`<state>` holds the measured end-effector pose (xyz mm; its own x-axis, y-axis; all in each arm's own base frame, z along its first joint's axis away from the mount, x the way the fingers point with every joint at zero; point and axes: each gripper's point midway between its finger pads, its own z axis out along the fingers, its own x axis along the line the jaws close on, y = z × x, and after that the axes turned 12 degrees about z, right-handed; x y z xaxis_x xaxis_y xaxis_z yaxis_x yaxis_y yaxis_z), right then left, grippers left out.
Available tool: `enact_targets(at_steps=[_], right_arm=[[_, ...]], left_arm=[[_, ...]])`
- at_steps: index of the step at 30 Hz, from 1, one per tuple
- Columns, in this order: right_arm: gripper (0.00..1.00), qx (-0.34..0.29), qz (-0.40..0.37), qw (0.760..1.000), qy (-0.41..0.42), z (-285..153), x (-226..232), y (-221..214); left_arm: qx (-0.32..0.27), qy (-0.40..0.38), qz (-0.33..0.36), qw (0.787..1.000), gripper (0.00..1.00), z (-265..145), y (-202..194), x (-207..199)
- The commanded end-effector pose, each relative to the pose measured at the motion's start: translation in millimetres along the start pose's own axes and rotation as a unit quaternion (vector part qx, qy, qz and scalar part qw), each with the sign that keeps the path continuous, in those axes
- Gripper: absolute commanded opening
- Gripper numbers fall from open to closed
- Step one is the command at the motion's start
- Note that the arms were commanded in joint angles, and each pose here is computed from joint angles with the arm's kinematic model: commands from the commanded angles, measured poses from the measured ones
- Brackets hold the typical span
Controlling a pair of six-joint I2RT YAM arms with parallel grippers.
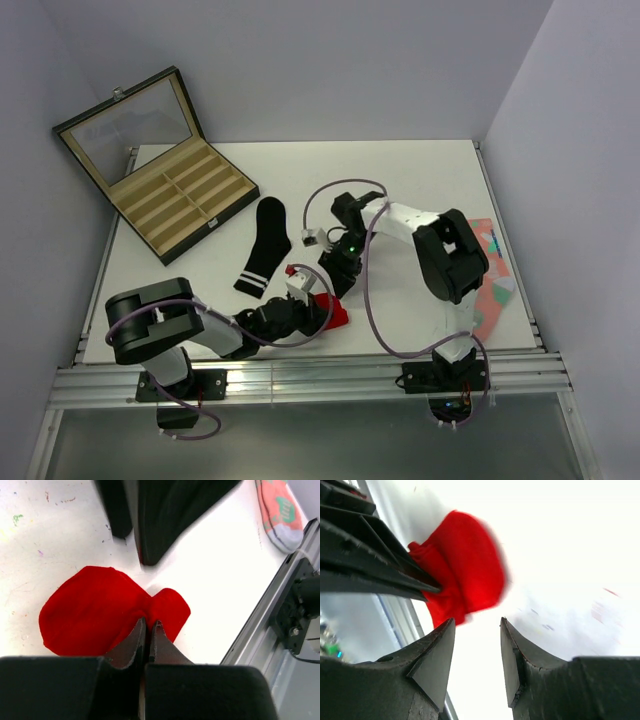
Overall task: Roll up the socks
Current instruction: Move the sock to the center of the board.
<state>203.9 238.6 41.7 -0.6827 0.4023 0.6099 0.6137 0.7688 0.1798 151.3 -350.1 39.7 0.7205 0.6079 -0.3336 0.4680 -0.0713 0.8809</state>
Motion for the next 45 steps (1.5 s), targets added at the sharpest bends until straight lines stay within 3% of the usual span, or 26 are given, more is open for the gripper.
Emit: enact_targets(at_steps=[1,8,17,28,35,45], right_arm=[[0.49,-0.071,-0.026,0.997,-0.014,-27.6,0.5,17.8],[0.50,-0.126,-0.062,0.989,-0.047,-58.2,-1.8,7.7],[0.53,-0.171,-0.196,0.957,-0.133,-68.6,3.1,-13.7],[0.56,-0.181,-0.317,0.913,-0.184,-33.1,22.1,-22.4],[0.57,-0.174,-0.344,0.905,-0.177,-14.0,34.2,-24.7],[0.55,-0.146,-0.376,0.894,-0.195,14.2,41.8,-37.4]], left_arm=[[0.113,0.027,-0.011,0.993,0.00,-19.1,-67.7,23.0],[0.131,0.036,-0.052,0.989,0.00,-26.2,-80.5,28.4],[0.172,0.032,-0.111,0.978,0.00,-26.7,-94.6,31.9],[0.216,0.011,-0.188,0.958,0.00,-22.0,-95.7,32.5],[0.259,0.022,-0.197,0.945,0.00,-22.8,-102.9,36.2],[0.273,0.029,-0.223,0.936,0.00,-22.3,-108.2,46.6]])
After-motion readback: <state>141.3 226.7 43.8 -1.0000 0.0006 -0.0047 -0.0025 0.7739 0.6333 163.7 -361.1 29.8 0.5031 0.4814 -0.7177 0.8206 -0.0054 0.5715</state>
